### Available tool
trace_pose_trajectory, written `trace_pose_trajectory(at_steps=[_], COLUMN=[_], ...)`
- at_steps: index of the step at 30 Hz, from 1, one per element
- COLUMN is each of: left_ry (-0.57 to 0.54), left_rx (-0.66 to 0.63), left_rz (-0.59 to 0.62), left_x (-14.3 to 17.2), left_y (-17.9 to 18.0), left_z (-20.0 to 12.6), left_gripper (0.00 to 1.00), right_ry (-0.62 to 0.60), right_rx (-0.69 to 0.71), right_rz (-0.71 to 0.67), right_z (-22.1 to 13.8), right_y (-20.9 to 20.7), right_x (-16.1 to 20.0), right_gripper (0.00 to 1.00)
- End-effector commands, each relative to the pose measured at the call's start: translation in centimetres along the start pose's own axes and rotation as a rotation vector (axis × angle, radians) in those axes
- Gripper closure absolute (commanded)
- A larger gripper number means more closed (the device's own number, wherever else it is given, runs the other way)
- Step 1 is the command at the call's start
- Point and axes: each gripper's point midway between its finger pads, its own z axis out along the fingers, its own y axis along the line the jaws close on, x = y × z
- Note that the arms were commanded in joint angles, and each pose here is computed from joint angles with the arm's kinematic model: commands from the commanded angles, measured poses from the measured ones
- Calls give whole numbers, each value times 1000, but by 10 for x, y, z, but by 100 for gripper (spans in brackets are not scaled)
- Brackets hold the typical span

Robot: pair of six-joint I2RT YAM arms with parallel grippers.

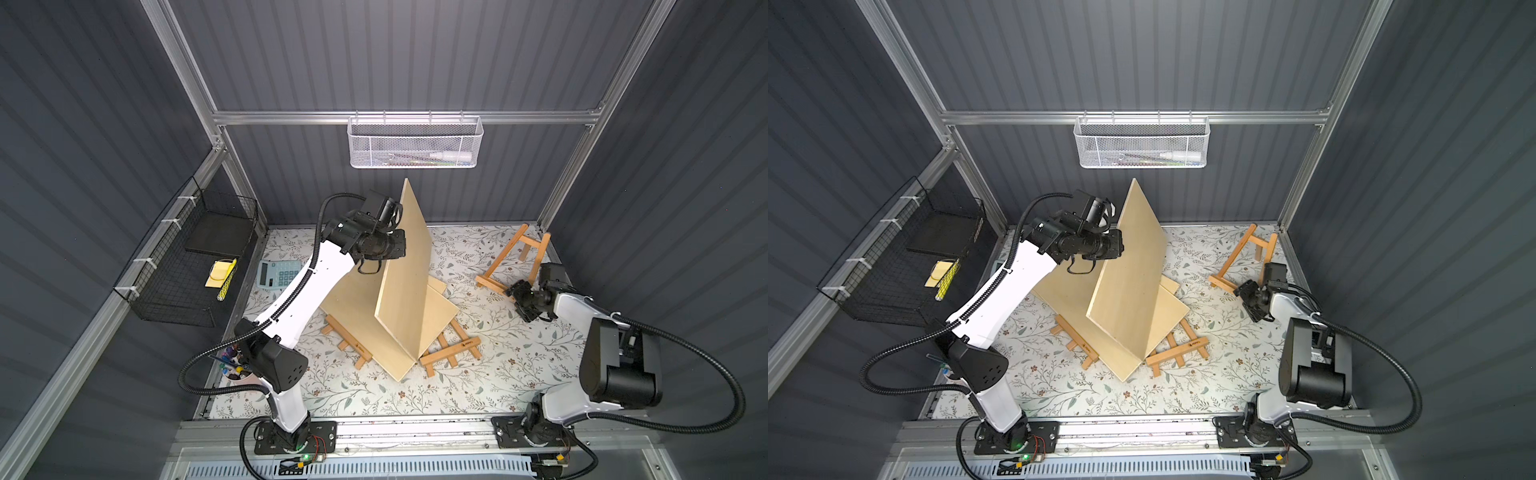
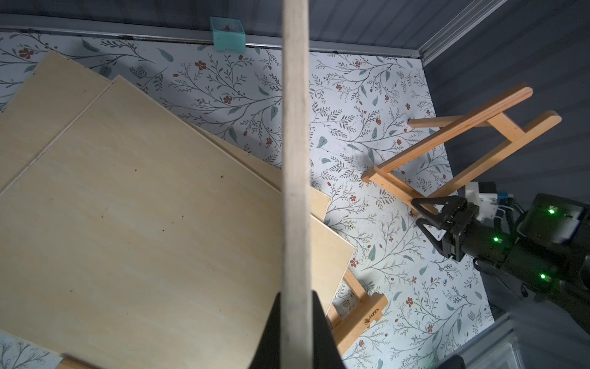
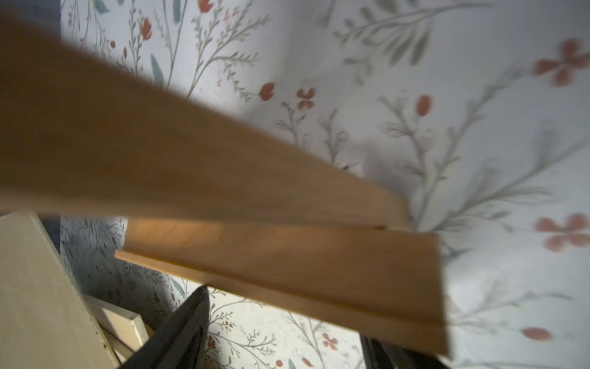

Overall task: Assemble the easel
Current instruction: Move the easel to the corner of the board, then adjust the easel at the corner of the board.

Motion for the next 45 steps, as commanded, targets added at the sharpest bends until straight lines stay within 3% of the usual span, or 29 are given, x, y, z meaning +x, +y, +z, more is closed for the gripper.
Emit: trace_pose_trajectory(at_steps=[1,6,11,19,25,33,40,45], left_ry=[-98,-101,-102,-94,-93,-101,-93,-93], left_rx=[-18,-27,-33,-24,-14,-18,-24,-28], left_rz=[41,40,42,40,43,51,46,45], left_x=[-20,-20,-19,-18,-19,-22,-21,-22], left_y=[3,5,6,5,2,2,3,3], left_z=[-7,-9,-10,-7,-6,-10,-6,-7], left_gripper=[100,100,100,100,100,100,100,100], right_ry=[1,2,-62,-179,-117,-45,37,118], right_rx=[-39,-102,-142,24,88,89,112,25], right_rz=[-78,-130,-191,-39,39,-18,-70,-63], right_z=[7,14,-7,-47,-30,2,8,13], right_y=[26,58,76,13,-21,-19,-19,5], right_x=[-1,1,-12,-45,-49,-50,-12,21], right_gripper=[27,27,24,24,24,23,23,23])
